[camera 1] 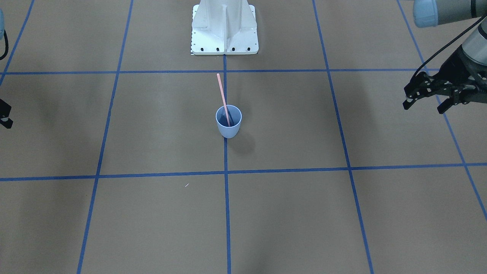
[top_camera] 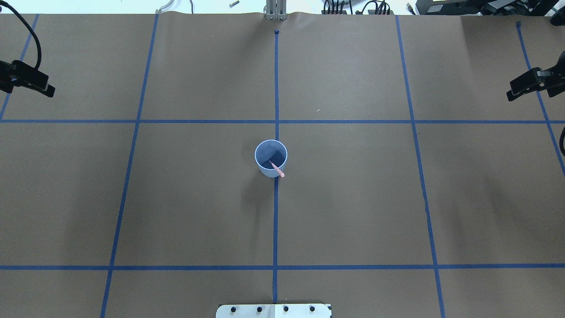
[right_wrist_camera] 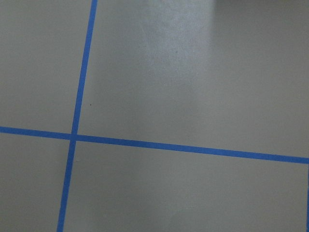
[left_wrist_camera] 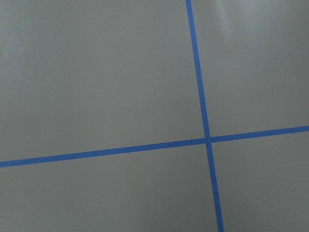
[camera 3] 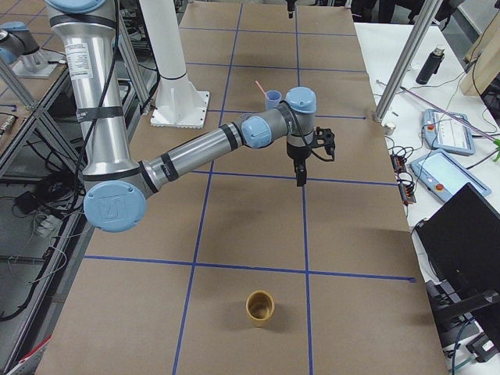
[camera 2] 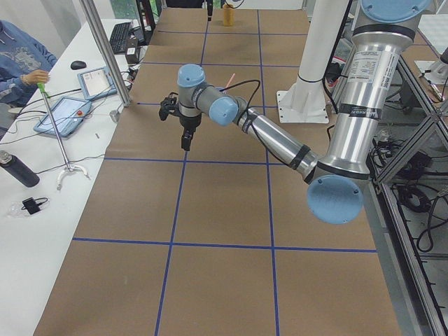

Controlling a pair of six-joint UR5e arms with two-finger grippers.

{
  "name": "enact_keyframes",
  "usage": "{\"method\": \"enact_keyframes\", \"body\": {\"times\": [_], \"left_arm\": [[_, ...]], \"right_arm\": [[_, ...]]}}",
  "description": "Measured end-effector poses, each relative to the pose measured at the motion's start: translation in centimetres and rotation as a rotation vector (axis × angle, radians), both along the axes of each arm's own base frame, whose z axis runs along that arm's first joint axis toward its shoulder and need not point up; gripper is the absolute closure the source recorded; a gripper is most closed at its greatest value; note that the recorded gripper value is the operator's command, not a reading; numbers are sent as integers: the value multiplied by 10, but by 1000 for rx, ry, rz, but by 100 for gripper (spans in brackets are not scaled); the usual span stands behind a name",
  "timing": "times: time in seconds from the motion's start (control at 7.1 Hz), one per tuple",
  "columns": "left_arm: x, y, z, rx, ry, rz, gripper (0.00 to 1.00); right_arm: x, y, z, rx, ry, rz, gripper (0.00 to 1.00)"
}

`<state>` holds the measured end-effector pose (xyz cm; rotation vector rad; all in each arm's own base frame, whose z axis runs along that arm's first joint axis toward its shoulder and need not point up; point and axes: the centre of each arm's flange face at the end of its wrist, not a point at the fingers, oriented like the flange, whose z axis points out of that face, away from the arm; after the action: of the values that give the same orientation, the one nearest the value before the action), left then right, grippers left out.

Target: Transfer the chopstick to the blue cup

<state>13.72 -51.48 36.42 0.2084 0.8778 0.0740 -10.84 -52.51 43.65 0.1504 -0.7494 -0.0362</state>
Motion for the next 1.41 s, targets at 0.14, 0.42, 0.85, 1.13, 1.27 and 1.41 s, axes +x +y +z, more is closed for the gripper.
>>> {"method": "enact_keyframes", "body": {"times": [0.14,0.42,0.85,1.13,1.27,1.41], "left_arm": [[0,4,-5,3,18,10,2],[-3,5,-3,-2,18,6,2],[-36,6,26,7,-41,-26,2],[-68,7,72,73,-110,53,2],[-75,6,86,73,-125,74,2],[-77,6,92,62,-130,83,2]], "right_arm": [[-1,-3,5,-14,3,3,0],[-2,-6,11,-28,7,6,0],[1,-5,4,-9,2,6,0],[4,1,-4,5,-3,11,0],[6,3,-2,4,-1,11,0],[6,5,0,2,1,9,0]]}}
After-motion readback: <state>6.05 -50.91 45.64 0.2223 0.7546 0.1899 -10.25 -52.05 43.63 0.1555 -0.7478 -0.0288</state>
